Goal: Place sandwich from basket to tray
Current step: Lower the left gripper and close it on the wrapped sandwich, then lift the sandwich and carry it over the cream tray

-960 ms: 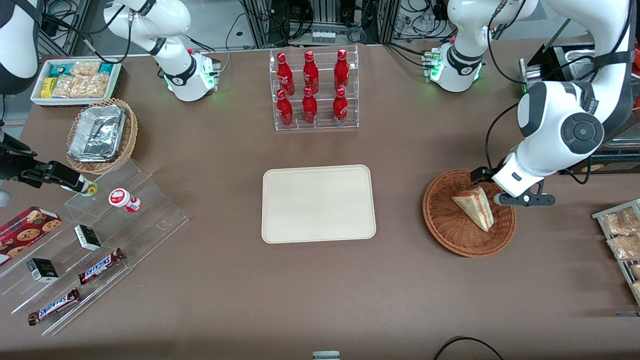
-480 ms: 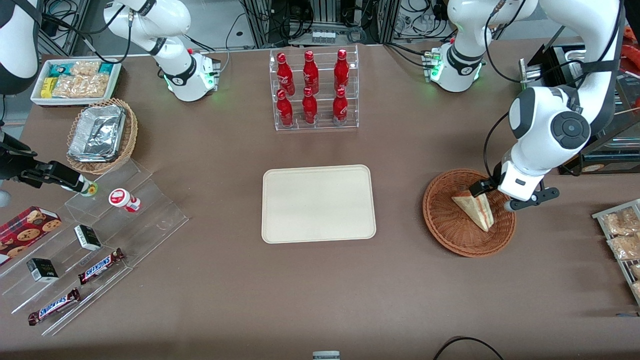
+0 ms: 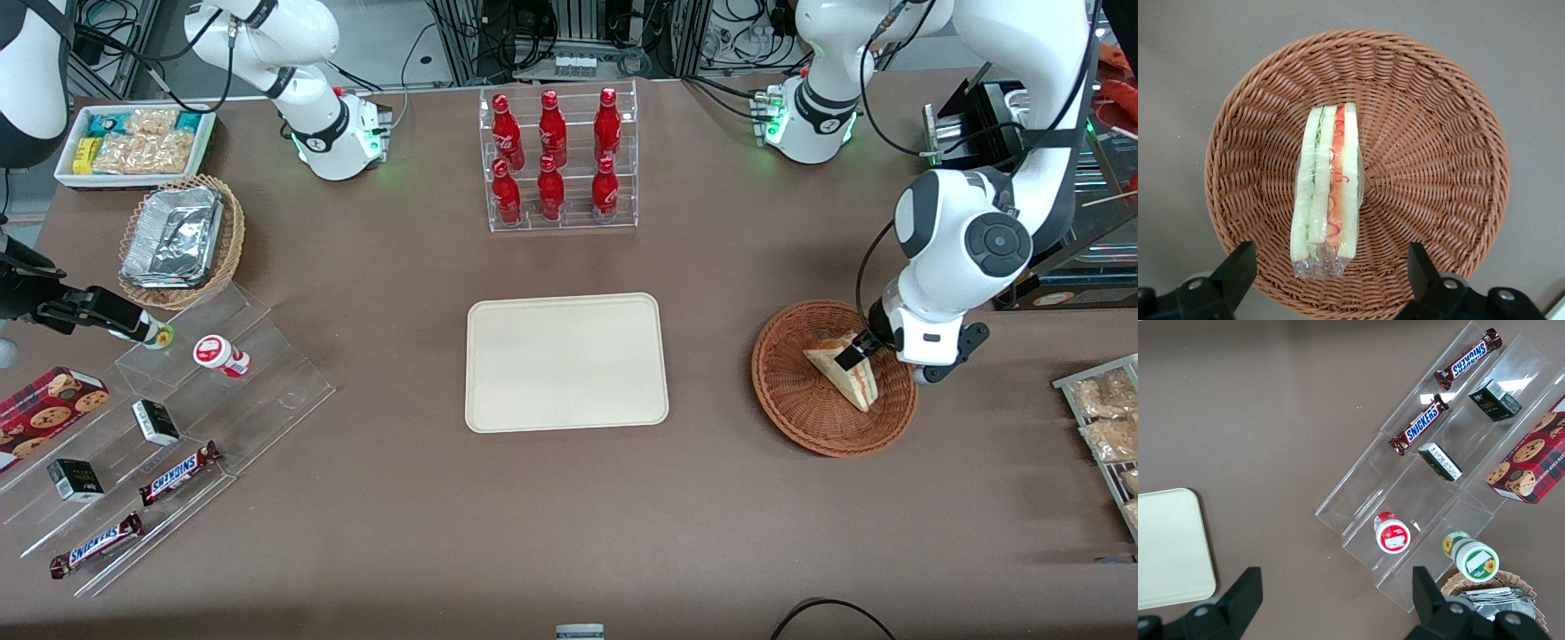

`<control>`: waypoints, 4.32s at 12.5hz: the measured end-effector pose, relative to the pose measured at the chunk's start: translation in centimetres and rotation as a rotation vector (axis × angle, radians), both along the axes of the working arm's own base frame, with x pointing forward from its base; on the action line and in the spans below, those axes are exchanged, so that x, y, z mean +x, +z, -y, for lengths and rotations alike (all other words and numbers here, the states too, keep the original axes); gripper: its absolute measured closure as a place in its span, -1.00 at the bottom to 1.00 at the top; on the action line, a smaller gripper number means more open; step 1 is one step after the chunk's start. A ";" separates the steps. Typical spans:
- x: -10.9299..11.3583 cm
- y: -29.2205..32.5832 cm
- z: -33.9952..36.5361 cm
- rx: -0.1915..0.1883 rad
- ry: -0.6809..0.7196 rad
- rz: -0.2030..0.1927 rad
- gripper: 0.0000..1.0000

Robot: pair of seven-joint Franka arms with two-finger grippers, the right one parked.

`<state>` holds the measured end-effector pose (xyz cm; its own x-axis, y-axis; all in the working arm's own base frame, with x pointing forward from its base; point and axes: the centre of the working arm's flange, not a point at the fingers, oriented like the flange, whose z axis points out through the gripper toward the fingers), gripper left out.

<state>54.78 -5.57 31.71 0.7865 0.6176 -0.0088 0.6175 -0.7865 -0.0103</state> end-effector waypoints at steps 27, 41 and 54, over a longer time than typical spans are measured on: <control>2.8 3.4 7.4 0.042 -0.303 -0.154 0.70; -1.4 -2.0 38.6 -0.075 -0.540 -0.120 0.70; -4.3 -7.2 47.6 -0.085 -0.503 -0.039 0.70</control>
